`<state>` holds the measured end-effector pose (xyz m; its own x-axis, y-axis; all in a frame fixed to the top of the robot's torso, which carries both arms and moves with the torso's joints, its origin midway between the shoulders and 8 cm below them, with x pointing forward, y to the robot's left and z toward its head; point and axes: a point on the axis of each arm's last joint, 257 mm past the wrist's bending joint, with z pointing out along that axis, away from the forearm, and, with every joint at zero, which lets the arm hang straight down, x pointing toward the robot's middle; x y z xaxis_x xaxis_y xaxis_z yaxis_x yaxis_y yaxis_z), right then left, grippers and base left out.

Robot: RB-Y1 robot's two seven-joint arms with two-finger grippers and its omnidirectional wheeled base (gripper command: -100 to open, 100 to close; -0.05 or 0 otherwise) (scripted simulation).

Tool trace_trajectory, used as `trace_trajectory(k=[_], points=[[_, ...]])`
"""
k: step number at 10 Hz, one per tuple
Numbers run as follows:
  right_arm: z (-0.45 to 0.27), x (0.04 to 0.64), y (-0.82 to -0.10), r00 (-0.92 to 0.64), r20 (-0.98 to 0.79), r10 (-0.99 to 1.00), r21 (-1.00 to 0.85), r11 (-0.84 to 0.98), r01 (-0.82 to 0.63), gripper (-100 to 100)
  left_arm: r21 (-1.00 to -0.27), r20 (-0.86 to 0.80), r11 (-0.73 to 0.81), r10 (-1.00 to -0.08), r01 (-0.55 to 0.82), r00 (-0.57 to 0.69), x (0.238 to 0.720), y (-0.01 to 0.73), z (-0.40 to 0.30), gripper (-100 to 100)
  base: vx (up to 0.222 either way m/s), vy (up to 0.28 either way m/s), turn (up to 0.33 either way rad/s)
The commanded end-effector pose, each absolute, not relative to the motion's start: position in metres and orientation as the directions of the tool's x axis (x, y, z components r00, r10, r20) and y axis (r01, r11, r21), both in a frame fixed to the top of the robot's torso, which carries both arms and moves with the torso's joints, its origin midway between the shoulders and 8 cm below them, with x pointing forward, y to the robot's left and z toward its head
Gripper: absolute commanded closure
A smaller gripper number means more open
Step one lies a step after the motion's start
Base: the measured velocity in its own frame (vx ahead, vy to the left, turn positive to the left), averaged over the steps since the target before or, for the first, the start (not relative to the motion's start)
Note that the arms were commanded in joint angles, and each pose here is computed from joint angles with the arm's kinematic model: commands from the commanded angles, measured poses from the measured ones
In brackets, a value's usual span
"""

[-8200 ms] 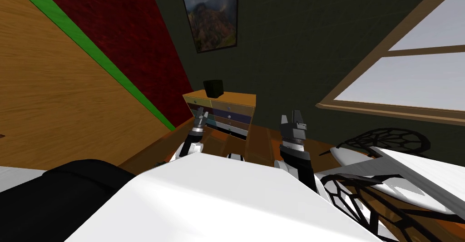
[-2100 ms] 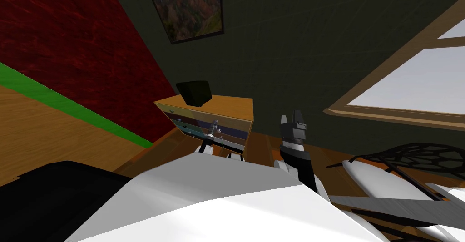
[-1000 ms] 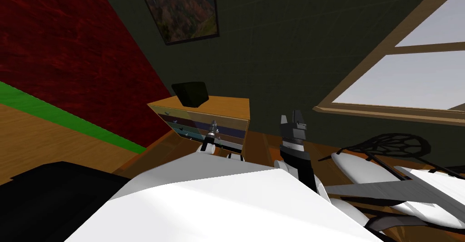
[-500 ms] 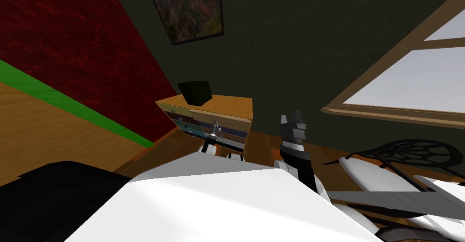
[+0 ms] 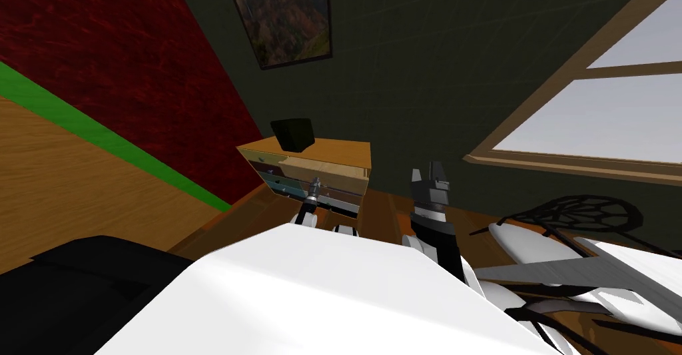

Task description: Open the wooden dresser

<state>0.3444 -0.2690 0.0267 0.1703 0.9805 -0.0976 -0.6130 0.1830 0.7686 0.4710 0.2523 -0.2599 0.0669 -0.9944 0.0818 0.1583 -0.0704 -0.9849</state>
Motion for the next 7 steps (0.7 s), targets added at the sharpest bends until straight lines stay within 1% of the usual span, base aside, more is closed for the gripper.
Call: trace_trajectory(k=[1,2,4,7], points=[[0.0267,0.3444,-0.269,0.17,-0.098,0.981,0.769,0.183,-0.613,0,-0.985,0.082,-0.071,-0.995,0.155,0.063,0.4673,0.2516,-0.2601,100,-0.216,0.021,0.025],[0.0267,0.3444,-0.269,0.17,-0.098,0.981,0.769,0.183,-0.613,0,-0.985,0.082,-0.072,-0.995,0.156,0.062,0.4661,0.2511,-0.2596,100,-0.229,0.046,0.007],[0.0266,0.3444,-0.2691,0.17,-0.098,0.981,0.769,0.183,-0.613,0,-0.986,0.081,-0.072,-0.995,0.151,0.061,0.4631,0.251,-0.2616,100,-0.126,0.022,0.006],[0.0266,0.3444,-0.269,0.17,-0.098,0.981,0.769,0.183,-0.613,0,-0.985,0.082,-0.073,-0.995,0.154,0.057,0.46,0.2501,-0.2603,100,-0.183,0.027,0.011]])
